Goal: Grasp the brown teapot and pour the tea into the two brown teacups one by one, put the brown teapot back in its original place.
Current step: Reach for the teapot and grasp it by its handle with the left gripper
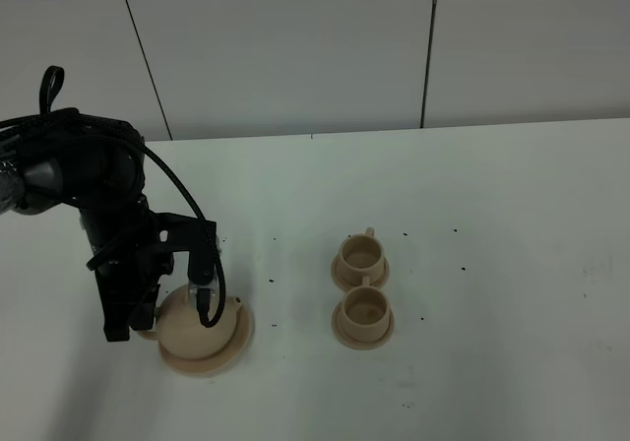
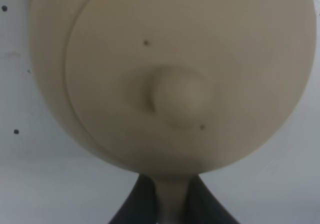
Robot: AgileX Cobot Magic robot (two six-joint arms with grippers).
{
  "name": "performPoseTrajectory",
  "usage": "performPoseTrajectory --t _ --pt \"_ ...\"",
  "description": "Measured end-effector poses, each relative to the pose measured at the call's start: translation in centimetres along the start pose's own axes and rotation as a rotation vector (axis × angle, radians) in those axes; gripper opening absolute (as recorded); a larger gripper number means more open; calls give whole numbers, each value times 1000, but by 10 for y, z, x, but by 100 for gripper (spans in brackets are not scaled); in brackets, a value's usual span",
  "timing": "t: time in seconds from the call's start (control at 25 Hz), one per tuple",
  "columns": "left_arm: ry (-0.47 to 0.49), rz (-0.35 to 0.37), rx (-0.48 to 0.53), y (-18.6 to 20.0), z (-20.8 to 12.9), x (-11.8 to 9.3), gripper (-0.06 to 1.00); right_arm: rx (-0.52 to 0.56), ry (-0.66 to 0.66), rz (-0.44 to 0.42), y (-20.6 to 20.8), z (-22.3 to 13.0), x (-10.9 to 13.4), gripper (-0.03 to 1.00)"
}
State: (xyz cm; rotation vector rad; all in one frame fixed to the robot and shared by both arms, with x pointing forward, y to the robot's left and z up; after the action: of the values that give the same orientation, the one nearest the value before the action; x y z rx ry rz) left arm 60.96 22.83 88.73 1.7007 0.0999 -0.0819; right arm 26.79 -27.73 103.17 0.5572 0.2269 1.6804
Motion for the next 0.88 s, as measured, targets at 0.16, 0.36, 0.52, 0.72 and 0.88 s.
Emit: performPoseTrajectory --t 0.16,0.36,0.52,0.72,0.88 --pt "4 30 -11 8 0 1 17 0 0 0 0 0 0 24" --pt "7 54 -18 16 -1 0 17 0 0 0 0 0 0 24" --pt "10 54 -19 16 -1 0 17 0 0 0 0 0 0 24" --pt "34 48 -31 16 0 -1 17 0 0 0 0 0 0 24" --pt "40 46 -31 16 0 -1 17 0 0 0 0 0 0 24"
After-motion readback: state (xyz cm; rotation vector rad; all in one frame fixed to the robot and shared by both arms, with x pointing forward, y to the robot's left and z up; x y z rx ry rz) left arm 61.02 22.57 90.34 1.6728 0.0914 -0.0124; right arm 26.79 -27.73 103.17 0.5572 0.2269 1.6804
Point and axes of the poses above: a point on each arm's last joint axis where the gripper is mounted, y pointing back along that axis away from the gripper, x along the wrist's bending axis when the last joint is at zero, z = x × y, the point moved 4 cm from there along -y, pointing out along that axis toward the gripper, and after that the axes turned 3 degrees about -y, right-handed, at the moved point
